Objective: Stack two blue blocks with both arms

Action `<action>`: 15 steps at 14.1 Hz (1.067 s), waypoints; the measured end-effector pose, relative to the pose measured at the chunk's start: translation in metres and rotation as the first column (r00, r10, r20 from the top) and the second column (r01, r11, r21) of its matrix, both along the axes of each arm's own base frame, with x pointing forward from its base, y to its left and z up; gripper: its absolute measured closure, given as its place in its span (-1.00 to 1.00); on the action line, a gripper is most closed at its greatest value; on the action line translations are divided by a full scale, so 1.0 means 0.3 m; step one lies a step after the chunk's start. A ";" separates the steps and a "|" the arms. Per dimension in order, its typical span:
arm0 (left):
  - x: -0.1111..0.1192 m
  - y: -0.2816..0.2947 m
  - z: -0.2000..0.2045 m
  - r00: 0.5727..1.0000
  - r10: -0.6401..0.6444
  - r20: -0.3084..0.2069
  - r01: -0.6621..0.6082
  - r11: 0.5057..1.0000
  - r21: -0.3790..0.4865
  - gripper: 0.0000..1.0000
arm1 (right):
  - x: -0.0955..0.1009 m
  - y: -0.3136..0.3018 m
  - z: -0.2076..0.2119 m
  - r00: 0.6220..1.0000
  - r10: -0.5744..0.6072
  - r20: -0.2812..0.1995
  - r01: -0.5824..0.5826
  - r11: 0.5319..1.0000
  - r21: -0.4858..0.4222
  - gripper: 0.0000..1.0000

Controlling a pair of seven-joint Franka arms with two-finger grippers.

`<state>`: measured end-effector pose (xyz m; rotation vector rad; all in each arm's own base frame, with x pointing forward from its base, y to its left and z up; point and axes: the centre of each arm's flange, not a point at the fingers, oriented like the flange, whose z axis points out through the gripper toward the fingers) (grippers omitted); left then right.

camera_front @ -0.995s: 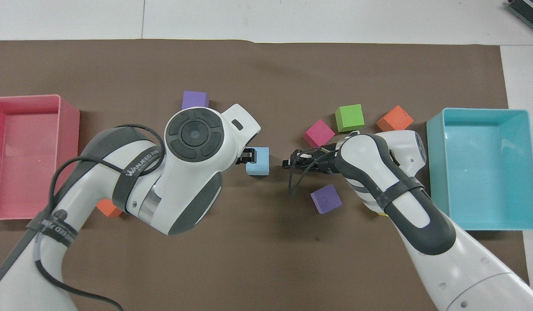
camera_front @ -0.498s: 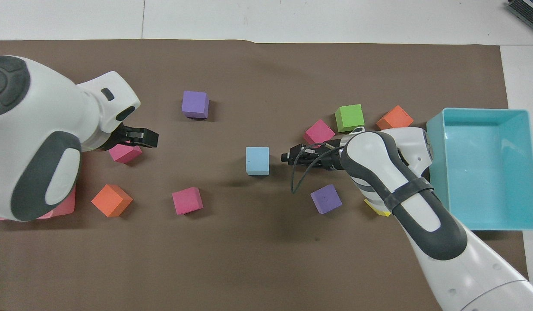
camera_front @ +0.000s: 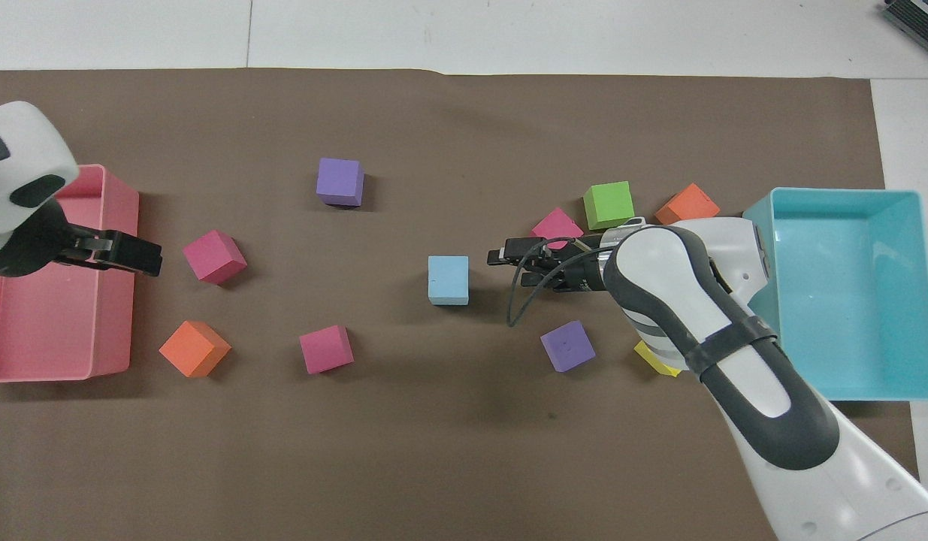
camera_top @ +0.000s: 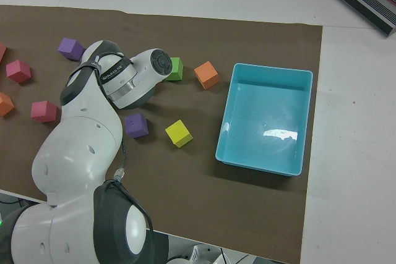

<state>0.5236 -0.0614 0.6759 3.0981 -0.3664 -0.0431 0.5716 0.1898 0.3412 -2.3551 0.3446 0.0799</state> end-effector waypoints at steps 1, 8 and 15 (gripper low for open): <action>-0.003 0.010 0.018 1.000 -0.005 0.005 0.005 1.000 0.001 -1.00 | 0.003 -0.018 0.038 1.000 -0.001 0.006 0.001 1.000 -0.030 -1.00; -0.018 0.029 0.043 1.000 -0.011 -0.010 0.011 1.000 0.005 -1.00 | 0.029 -0.178 0.190 0.976 0.202 0.082 -0.162 0.925 -0.343 -1.00; -0.043 0.056 0.055 1.000 0.002 -0.024 -0.002 1.000 0.006 -1.00 | 0.047 -0.336 0.378 0.944 0.326 0.048 -0.231 0.758 -0.610 -1.00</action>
